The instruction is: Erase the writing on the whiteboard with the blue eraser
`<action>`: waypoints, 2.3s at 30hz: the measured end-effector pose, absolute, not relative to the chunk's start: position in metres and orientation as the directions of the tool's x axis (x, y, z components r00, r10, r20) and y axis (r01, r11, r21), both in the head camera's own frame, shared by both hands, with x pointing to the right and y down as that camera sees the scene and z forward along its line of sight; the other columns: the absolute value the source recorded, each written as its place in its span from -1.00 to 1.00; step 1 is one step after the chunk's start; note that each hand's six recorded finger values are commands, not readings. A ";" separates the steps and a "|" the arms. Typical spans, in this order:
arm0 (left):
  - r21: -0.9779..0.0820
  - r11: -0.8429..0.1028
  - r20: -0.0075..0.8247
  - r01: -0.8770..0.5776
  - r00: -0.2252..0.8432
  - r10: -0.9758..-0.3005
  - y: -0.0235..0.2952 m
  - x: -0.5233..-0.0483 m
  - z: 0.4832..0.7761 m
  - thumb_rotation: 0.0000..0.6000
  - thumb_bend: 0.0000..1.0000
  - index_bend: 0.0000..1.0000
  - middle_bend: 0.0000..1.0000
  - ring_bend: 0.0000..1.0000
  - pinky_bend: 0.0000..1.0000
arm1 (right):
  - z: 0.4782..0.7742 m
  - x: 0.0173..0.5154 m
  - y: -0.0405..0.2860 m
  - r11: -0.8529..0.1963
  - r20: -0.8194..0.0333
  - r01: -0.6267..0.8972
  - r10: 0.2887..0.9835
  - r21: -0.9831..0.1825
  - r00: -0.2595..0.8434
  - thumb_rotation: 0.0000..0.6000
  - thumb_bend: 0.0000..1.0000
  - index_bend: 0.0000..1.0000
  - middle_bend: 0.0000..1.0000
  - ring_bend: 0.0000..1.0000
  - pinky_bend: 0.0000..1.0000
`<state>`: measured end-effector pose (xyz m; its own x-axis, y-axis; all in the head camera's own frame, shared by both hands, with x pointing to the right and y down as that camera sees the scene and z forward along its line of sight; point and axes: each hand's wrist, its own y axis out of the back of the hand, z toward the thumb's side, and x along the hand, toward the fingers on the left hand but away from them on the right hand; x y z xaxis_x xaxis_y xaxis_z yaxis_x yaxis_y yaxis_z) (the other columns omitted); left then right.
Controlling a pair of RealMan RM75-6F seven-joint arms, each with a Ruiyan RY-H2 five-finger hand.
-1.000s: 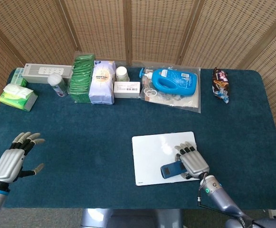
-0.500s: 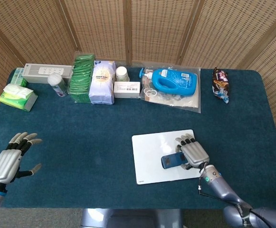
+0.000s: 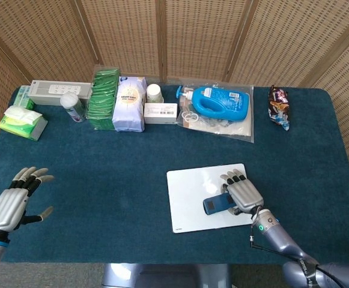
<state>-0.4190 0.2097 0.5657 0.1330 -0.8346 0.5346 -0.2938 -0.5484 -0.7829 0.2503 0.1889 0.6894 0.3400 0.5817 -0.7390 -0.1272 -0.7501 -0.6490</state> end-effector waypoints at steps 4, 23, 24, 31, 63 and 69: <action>-0.783 -0.548 0.534 -0.294 0.133 -0.835 0.209 -0.419 0.566 1.00 -0.36 -0.56 -0.69 -0.96 -1.00 | 0.682 0.251 0.200 -0.750 -0.743 -0.141 0.577 -0.647 0.338 1.00 -0.52 0.23 -0.72 -1.00 -1.00; -0.783 -0.549 0.535 -0.293 0.133 -0.834 0.210 -0.417 0.566 1.00 -0.36 -0.56 -0.69 -0.95 -1.00 | 0.686 0.259 0.193 -0.746 -0.745 -0.145 0.590 -0.651 0.310 1.00 -0.52 0.24 -0.72 -1.00 -1.00; -0.783 -0.549 0.536 -0.293 0.133 -0.834 0.210 -0.417 0.566 1.00 -0.36 -0.56 -0.69 -0.95 -1.00 | 0.686 0.258 0.189 -0.744 -0.743 -0.141 0.593 -0.653 0.310 1.00 -0.52 0.24 -0.72 -1.00 -1.00; -0.785 -0.548 0.534 -0.290 0.132 -0.835 0.210 -0.416 0.565 1.00 -0.36 -0.56 -0.69 -0.96 -1.00 | 0.690 0.256 0.153 -0.708 -0.706 -0.121 0.644 -0.696 0.295 1.00 -0.52 0.23 -0.72 -1.00 -1.00; -0.771 -0.568 0.552 -0.288 0.142 -0.822 0.213 -0.407 0.572 1.00 -0.36 -0.56 -0.69 -0.95 -1.00 | 0.646 0.253 0.157 -0.660 -0.640 -0.052 0.703 -0.750 0.310 1.00 -0.49 0.23 -0.71 -1.00 -1.00; -0.770 -0.569 0.550 -0.287 0.154 -0.821 0.213 -0.402 0.572 1.00 -0.36 -0.56 -0.69 -0.95 -1.00 | 0.644 0.276 0.147 -0.646 -0.631 -0.025 0.736 -0.763 0.243 1.00 -0.49 0.23 -0.71 -1.00 -1.00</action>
